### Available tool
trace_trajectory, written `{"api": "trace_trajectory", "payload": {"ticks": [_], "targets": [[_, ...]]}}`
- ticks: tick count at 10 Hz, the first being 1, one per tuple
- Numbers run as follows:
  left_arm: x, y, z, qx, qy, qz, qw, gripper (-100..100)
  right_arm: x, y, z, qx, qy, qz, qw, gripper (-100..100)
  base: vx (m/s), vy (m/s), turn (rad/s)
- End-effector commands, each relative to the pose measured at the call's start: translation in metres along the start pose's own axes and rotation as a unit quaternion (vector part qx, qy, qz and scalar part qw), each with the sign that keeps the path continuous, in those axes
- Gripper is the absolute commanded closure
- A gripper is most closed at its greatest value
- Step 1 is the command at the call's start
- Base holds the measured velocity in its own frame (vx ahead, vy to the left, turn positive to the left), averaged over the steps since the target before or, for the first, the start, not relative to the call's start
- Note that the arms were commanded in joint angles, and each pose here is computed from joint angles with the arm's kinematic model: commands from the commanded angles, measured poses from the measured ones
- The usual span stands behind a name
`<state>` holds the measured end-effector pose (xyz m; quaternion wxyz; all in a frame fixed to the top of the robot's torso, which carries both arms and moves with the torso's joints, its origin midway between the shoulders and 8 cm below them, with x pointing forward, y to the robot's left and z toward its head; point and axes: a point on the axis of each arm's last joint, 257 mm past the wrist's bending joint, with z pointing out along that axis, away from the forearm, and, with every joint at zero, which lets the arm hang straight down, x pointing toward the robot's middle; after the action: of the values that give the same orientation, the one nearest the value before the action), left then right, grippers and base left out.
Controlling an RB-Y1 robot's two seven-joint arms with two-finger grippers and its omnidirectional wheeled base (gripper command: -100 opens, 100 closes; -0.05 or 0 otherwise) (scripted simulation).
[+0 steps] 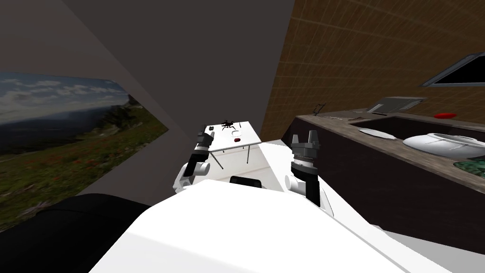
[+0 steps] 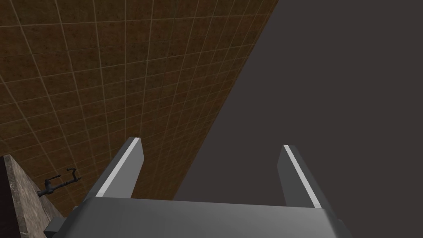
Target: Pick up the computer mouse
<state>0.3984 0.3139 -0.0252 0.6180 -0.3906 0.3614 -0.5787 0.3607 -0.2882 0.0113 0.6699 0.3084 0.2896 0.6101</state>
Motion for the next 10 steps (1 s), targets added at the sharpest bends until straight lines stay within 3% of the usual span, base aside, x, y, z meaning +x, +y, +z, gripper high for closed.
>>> {"api": "trace_trajectory", "payload": {"ticks": [1, 5, 10], "targets": [[-0.003, 0.009, 0.005, -0.017, -0.002, -0.011, 0.9998, -100, 0.000, 0.000, 0.000, 0.000, 0.000, 0.000, 1.0000, 0, -0.017, -0.017, -0.065], [-0.008, 0.026, 0.014, -0.056, -0.008, -0.033, 0.9979, -100, 0.000, 0.000, 0.000, 0.000, 0.000, 0.000, 1.0000, 0, -0.016, -0.019, -0.061], [-0.012, 0.053, 0.020, -0.111, -0.016, -0.056, 0.9921, -100, 0.000, 0.000, 0.000, 0.000, 0.000, 0.000, 1.0000, 0, -0.015, -0.021, -0.059]]}}
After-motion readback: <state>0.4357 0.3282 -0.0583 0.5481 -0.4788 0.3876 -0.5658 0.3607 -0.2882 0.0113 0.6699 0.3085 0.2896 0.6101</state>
